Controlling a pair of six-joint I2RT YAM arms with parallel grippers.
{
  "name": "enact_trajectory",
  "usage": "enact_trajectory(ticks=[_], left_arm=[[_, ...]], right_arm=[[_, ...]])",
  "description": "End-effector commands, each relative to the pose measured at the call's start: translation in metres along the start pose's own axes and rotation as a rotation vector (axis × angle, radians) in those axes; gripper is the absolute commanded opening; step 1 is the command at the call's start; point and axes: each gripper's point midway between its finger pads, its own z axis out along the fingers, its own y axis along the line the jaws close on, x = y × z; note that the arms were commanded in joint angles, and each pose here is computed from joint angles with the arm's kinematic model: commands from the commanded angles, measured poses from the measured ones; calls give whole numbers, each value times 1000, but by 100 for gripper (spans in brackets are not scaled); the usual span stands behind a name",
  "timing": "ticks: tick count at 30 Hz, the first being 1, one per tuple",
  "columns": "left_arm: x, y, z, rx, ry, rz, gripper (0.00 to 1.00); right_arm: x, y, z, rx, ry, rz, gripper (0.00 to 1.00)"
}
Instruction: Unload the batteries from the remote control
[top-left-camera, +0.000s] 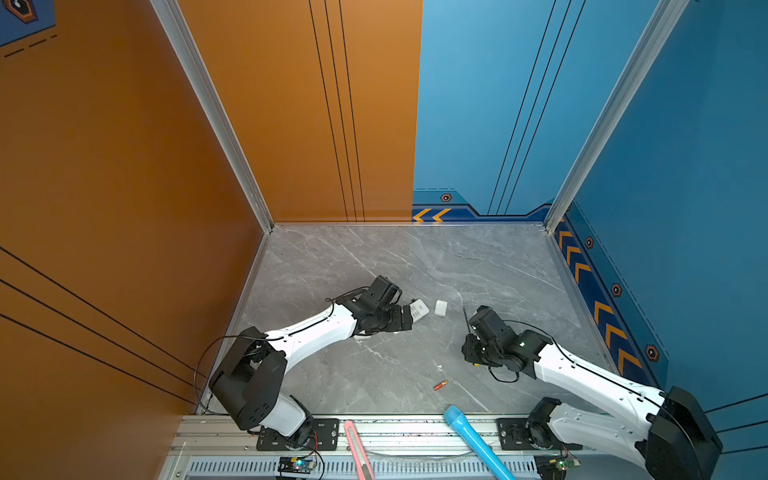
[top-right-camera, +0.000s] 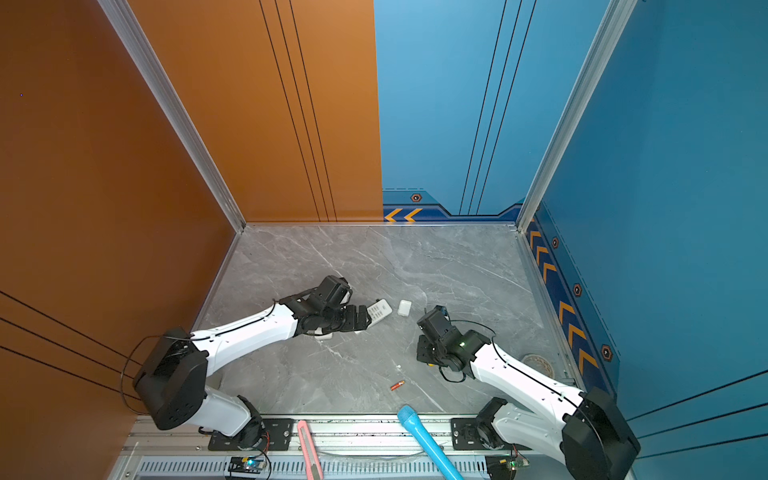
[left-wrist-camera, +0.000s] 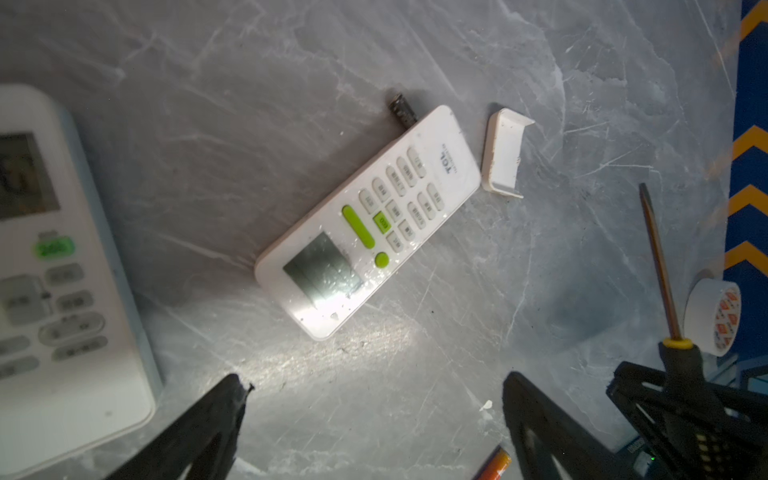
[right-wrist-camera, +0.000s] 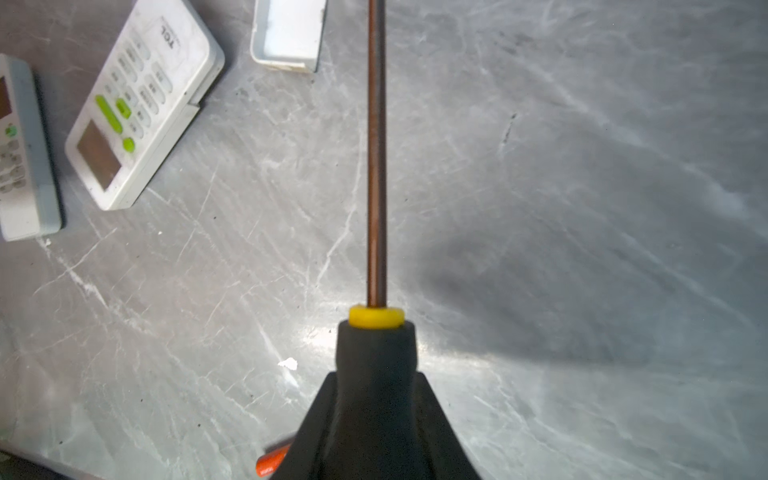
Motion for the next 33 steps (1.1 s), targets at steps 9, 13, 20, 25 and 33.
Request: enact_trajectory(ticks=[9,13,20,25,33], left_arm=[[-3,-9,35,-110,251,605,98],[4,0,41,-166,294,684,98],[-4,16,60,-253,298,706,98],[-5,20,70,-270,288,719,99],[3,21,78,-235,268,692,74]], right_arm=[[-27,3,-2,-2,8,28,4],[-31,0,-2,-4,5,36,5],[-36,3,1,-17,11,38,5],[-39,7,2,-31,8,35,5],[-40,9,3,-38,3,32,5]])
